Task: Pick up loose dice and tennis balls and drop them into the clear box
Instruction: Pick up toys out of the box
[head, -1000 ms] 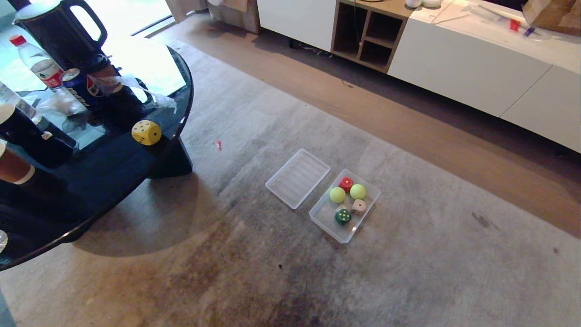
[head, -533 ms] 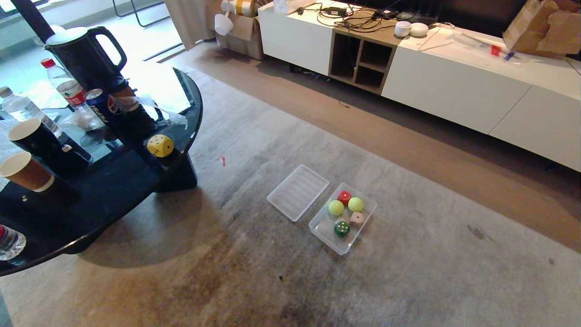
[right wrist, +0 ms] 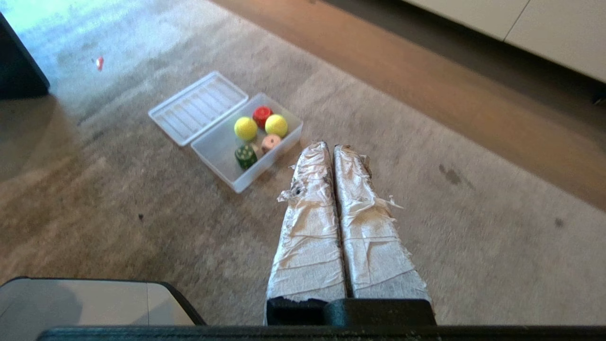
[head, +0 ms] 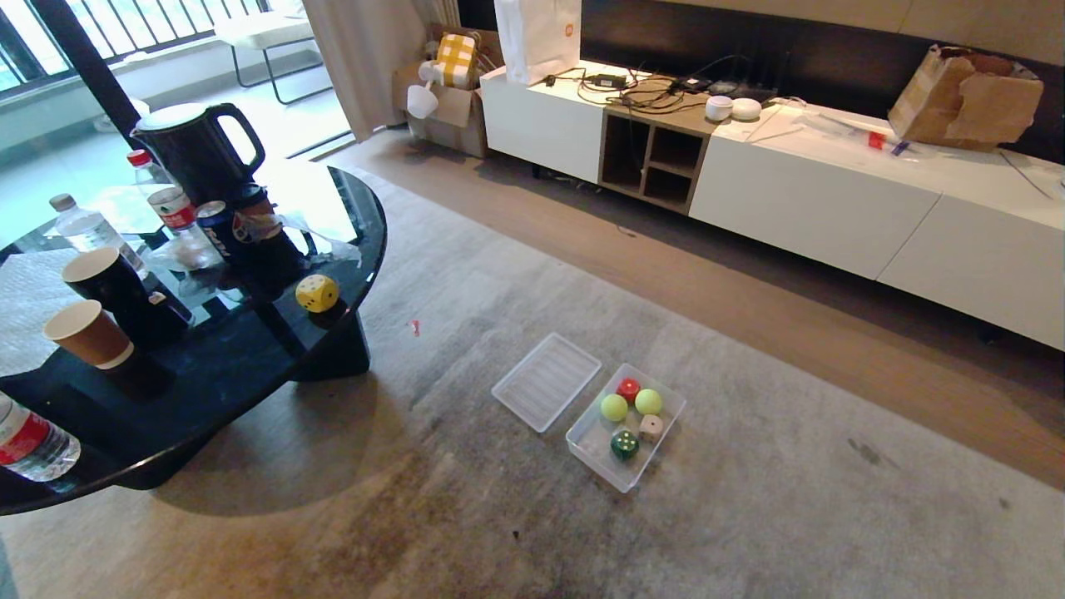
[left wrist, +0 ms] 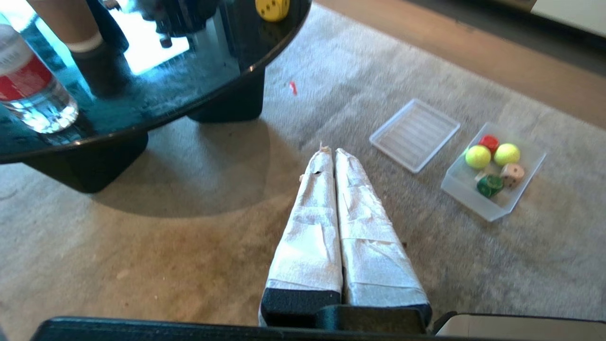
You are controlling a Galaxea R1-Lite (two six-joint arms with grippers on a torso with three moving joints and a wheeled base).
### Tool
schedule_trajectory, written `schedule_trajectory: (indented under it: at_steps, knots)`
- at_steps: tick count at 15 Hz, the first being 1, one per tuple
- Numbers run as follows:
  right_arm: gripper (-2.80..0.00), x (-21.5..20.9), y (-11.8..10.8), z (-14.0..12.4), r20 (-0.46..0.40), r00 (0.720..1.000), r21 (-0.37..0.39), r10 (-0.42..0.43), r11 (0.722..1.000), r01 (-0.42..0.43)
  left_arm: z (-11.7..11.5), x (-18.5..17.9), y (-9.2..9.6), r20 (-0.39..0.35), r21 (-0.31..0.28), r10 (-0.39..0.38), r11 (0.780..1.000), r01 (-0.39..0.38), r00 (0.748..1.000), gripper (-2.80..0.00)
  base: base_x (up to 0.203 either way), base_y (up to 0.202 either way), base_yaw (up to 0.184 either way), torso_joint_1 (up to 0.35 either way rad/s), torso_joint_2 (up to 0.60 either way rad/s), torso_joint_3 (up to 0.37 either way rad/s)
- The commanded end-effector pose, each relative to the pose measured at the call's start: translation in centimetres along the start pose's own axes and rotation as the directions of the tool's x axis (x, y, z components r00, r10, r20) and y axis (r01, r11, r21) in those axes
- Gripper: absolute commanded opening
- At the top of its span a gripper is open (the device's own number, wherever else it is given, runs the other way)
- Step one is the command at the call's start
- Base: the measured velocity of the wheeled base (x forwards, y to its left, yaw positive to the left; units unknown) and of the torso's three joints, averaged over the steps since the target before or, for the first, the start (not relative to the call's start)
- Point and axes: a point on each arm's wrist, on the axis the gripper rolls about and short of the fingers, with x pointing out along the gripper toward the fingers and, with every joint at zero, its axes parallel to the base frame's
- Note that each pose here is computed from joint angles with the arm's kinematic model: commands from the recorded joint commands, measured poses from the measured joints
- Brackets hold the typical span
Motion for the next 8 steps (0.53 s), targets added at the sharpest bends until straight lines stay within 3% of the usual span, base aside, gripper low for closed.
schedule_trajectory:
  at_steps: [1, 8]
  knots:
    - [-2.8, 0.01, 0.0, 0.01, -0.001, 1.0, -0.001, 0.001, 1.0, -0.001, -0.04, 0.02, 0.0, -0.003, -0.001, 0.001, 1.0, -0.001, 1.0, -2.8, 0.0, 0.0, 0.0, 0.002, 0.01, 0.202]
    - [-2.8, 0.02, 0.0, -0.02, -0.001, 1.0, 0.001, 0.001, 1.0, -0.001, -0.04, 0.02, 0.0, -0.003, -0.001, 0.001, 1.0, -0.001, 1.0, -2.8, 0.0, 0.0, 0.0, 0.001, 0.0, 0.201]
